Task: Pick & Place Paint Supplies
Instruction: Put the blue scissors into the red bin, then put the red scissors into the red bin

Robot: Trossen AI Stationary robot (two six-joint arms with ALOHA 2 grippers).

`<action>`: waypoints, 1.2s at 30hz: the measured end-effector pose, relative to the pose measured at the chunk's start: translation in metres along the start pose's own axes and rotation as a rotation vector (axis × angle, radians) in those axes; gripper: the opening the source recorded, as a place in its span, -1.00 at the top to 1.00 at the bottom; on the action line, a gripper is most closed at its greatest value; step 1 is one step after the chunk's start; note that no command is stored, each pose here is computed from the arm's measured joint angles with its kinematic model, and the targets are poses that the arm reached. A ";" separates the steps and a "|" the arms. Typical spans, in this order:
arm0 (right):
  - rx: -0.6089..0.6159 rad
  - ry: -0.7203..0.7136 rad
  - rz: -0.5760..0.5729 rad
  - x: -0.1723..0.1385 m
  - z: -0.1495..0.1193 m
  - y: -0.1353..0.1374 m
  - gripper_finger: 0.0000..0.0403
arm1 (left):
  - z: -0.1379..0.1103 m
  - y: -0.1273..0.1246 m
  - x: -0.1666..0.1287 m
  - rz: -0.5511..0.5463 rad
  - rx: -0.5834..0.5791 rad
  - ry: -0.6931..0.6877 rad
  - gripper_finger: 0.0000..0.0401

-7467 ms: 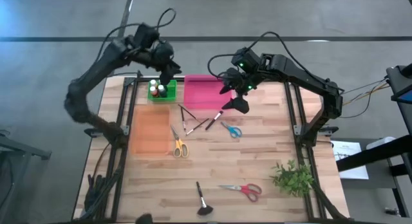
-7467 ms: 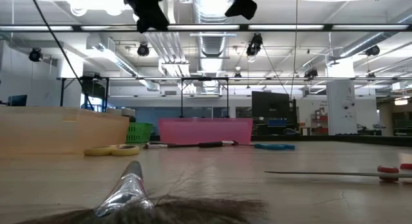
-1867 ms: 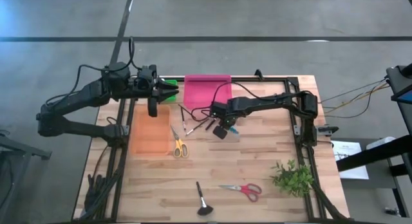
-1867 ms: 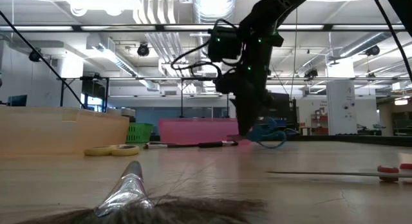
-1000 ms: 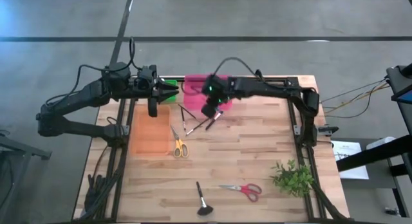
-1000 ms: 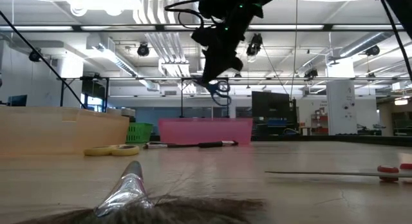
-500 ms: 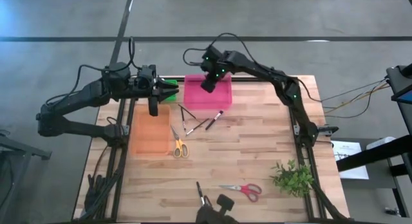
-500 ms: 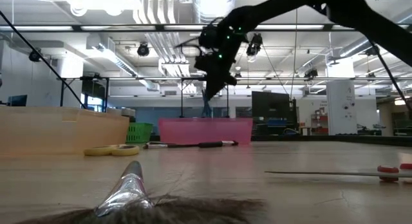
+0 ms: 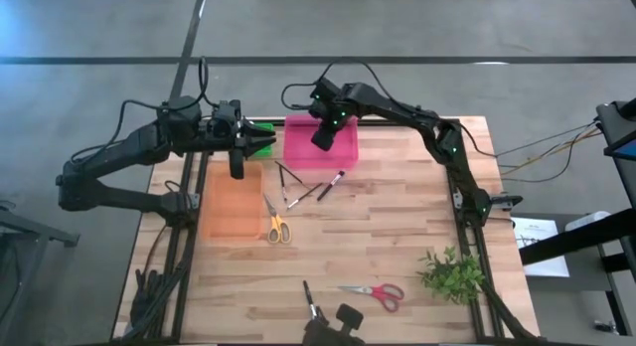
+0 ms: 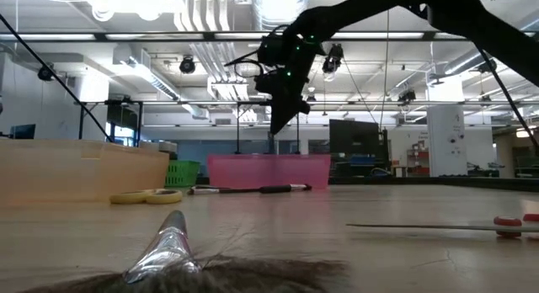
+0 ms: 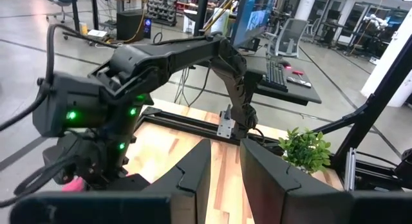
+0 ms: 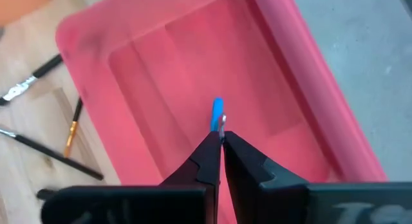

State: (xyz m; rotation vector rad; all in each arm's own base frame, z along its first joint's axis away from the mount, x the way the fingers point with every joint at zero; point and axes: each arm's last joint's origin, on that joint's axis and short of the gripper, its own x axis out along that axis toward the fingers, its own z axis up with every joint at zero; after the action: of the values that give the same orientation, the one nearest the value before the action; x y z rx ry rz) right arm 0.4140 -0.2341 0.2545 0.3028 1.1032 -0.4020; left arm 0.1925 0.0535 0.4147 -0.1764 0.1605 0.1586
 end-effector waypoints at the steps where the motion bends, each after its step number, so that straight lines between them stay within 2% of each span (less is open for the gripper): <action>1: 0.003 -0.008 0.000 -0.003 0.001 0.000 0.90 | 0.000 0.000 0.000 0.000 0.000 0.000 0.54; 5: 0.029 -0.031 -0.025 -0.013 0.002 -0.002 0.75 | 0.000 0.000 0.000 0.000 0.000 0.000 0.54; 12: 0.048 -0.088 -0.117 -0.045 0.002 -0.003 0.23 | 0.000 0.000 0.000 -0.004 0.003 0.001 0.54; 16: 0.054 -0.115 -0.112 -0.068 0.000 0.000 0.04 | 0.000 0.000 0.000 -0.005 0.004 0.001 0.54; 20: 0.035 -0.128 -0.045 -0.093 -0.006 0.013 -0.01 | 0.000 -0.001 0.000 -0.013 0.008 0.002 0.54; 26: -0.031 -0.119 0.139 -0.123 -0.028 0.057 -0.02 | 0.000 -0.002 0.000 -0.051 0.013 0.009 0.54; 29: -0.037 -0.061 0.177 -0.129 -0.051 0.084 -0.02 | -0.003 -0.002 0.000 -0.056 0.030 0.031 0.54; 33: 0.017 0.021 0.214 -0.130 -0.090 0.120 -0.02 | -0.006 -0.001 0.000 -0.060 0.046 0.068 0.54; 36: 0.070 0.063 0.197 -0.128 -0.121 0.146 -0.02 | -0.007 -0.002 0.000 -0.070 0.051 0.080 0.54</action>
State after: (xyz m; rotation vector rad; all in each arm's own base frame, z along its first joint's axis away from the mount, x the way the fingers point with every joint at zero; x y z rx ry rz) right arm 0.3340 -0.0317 0.3246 0.4850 1.1103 -0.2575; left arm 0.1913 0.0505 0.4079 -0.1374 0.2375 0.0774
